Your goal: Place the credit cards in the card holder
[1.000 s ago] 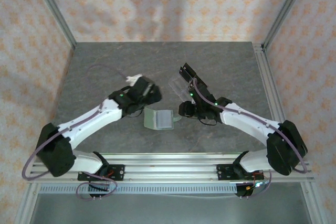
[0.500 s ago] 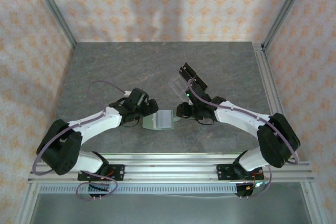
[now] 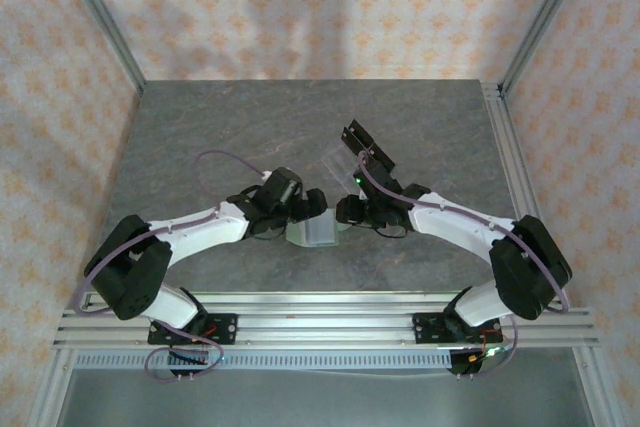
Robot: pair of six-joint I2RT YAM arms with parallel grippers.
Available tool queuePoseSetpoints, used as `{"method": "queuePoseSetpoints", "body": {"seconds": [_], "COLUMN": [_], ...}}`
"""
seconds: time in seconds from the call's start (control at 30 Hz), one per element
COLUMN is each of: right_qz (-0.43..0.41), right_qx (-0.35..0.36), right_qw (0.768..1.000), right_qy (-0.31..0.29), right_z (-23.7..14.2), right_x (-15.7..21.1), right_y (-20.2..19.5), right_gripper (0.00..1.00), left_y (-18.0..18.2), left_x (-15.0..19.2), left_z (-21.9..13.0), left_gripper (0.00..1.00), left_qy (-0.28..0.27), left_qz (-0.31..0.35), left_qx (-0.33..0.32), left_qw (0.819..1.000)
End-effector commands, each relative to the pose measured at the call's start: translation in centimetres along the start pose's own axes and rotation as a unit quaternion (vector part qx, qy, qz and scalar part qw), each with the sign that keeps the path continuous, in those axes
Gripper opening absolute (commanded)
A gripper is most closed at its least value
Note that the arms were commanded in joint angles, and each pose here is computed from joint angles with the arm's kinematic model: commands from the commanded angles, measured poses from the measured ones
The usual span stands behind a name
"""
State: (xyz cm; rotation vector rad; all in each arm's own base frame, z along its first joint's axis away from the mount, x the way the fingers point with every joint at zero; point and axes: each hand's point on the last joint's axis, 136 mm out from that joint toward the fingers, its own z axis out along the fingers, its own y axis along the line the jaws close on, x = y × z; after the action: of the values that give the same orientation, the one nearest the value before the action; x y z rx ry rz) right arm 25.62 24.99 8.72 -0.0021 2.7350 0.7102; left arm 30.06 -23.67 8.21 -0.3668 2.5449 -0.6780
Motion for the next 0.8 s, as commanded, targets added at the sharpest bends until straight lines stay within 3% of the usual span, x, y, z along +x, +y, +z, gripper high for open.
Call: {"method": "queuePoseSetpoints", "body": {"seconds": [0.0, 0.37, 0.77], "right_qz": [-0.013, -0.010, -0.003], "right_qx": [-0.002, 0.013, -0.092], "right_qw": [1.000, 0.999, 0.995], "right_qy": [-0.018, -0.030, -0.044], "right_z": [-0.4, -2.0, -2.6], "right_x": [-0.9, -0.2, 2.7], "right_y": [0.5, -1.0, 0.7], "right_gripper": [0.47, 0.45, 0.04], "left_y": [-3.7, -6.1, -5.1], "left_x": [-0.8, 2.3, 4.0], "left_z": [-0.9, 3.6, 5.7], "left_gripper": [1.00, 1.00, 1.00], "left_qy": [-0.022, 0.009, 0.011], "left_qz": [0.002, 0.025, 0.031], "left_qx": [0.037, 0.019, -0.019], "left_qw": [0.999, 0.999, 0.999]}}
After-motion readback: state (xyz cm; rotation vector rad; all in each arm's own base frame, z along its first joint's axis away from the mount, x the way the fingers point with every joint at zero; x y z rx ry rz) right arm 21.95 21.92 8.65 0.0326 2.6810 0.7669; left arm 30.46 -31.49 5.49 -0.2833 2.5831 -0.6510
